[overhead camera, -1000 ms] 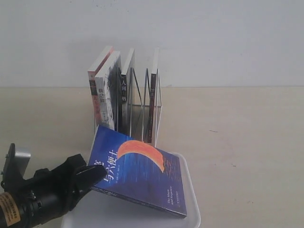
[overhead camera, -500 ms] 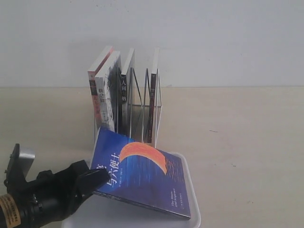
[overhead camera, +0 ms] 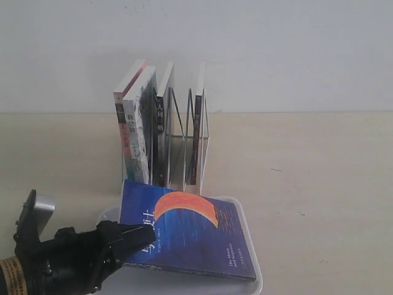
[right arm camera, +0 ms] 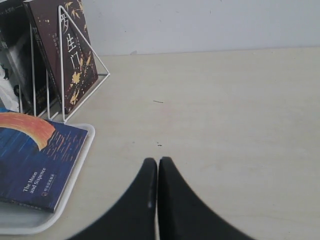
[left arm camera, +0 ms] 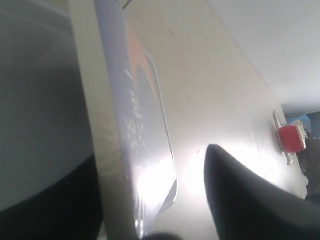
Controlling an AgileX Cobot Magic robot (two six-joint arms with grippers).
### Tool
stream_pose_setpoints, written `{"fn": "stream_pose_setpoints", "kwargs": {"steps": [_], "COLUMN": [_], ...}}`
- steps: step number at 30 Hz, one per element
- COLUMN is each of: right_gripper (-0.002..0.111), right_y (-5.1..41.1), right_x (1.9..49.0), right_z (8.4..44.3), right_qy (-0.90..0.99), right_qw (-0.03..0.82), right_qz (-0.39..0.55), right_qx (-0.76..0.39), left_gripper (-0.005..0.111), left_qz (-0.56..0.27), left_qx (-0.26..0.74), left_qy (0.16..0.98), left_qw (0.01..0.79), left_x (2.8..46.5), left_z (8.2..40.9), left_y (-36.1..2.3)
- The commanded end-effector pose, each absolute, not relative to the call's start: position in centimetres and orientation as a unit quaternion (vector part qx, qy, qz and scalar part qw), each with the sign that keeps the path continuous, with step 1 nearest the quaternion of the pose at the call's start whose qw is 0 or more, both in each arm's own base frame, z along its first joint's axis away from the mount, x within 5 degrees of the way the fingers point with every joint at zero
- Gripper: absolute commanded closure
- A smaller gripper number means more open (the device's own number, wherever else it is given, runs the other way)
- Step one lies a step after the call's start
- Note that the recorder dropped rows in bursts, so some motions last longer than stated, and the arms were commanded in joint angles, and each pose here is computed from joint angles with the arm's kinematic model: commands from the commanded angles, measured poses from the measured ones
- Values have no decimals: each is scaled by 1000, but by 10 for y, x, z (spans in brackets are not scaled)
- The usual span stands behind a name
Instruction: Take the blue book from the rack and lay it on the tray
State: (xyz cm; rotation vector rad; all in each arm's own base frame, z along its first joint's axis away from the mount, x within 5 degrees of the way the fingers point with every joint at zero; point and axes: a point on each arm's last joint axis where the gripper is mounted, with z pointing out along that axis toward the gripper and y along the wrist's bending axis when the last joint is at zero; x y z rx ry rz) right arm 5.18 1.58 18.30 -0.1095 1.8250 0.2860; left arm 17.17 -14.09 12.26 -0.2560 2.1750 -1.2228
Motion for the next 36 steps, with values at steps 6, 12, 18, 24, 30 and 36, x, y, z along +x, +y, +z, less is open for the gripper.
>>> {"fn": "stream_pose_setpoints", "kwargs": {"steps": [6,12,18,24,30,36], "right_gripper": [108,108,108,108,108,108], "right_y": [15,15,15,15,15,15], "right_x": [52,52,52,52,52,52], "right_z": [184,184,184,184,184,184], "right_qy": [785,785,785,785,785,785], "right_qw": [606,606,606,606,606,606], "right_qz": [119,119,119,119,119,119], "right_qx": [-50,-50,-50,-50,-50,-50], "left_gripper": [50,50,50,50,50,50], "left_qz": [-432,-417,-343,-325,-302,-290], "left_qx": [-58,-42,-12,9,31,12], "left_qy": [845,845,873,860,845,828], "left_qw": [310,333,347,394,441,480], "left_x": [167,164,155,143,124,103], "left_z": [124,142,157,186,211,228], "left_y": [-140,-135,-120,-106,-87,-66]}}
